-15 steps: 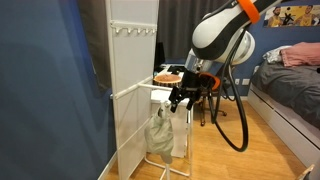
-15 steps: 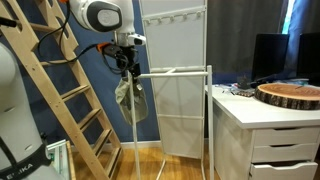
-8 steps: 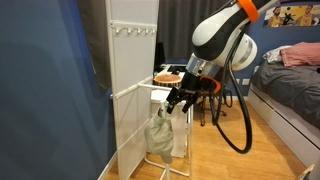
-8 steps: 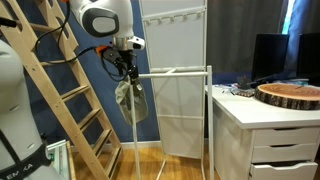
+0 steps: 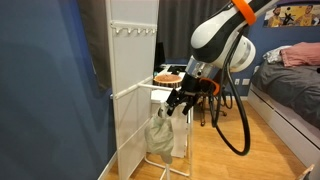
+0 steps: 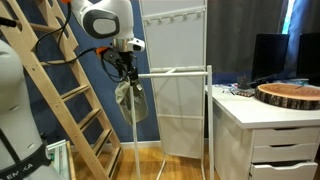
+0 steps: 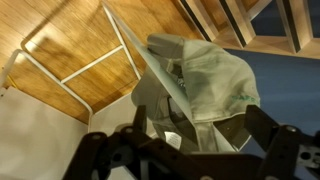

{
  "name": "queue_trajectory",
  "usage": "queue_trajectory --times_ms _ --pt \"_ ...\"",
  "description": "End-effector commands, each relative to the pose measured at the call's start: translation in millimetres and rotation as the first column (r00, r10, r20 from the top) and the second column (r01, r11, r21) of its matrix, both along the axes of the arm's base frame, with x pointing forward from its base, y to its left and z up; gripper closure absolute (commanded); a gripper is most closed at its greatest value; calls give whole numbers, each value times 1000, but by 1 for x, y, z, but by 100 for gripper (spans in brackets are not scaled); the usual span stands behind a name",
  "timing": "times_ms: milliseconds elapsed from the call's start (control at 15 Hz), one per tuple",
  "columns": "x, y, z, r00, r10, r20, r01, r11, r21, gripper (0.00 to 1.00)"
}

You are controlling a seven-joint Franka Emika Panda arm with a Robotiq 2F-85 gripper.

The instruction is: Remove the cap hooked on the left rail and hang it on far left hanging hooks of the clothes hanging rack

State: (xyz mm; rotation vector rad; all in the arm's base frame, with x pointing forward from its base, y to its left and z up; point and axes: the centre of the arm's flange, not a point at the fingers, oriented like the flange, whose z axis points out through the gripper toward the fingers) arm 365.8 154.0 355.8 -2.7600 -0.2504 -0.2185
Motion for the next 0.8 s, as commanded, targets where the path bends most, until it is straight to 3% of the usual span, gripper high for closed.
queue_trajectory --times_ms 0,667,733 --pt "10 8 -10 999 -26 -34 27 1000 16 0" --pt "29 24 -28 989 -97 -111 107 990 92 0" --pt "30 26 -29 989 -96 -116 107 990 96 12"
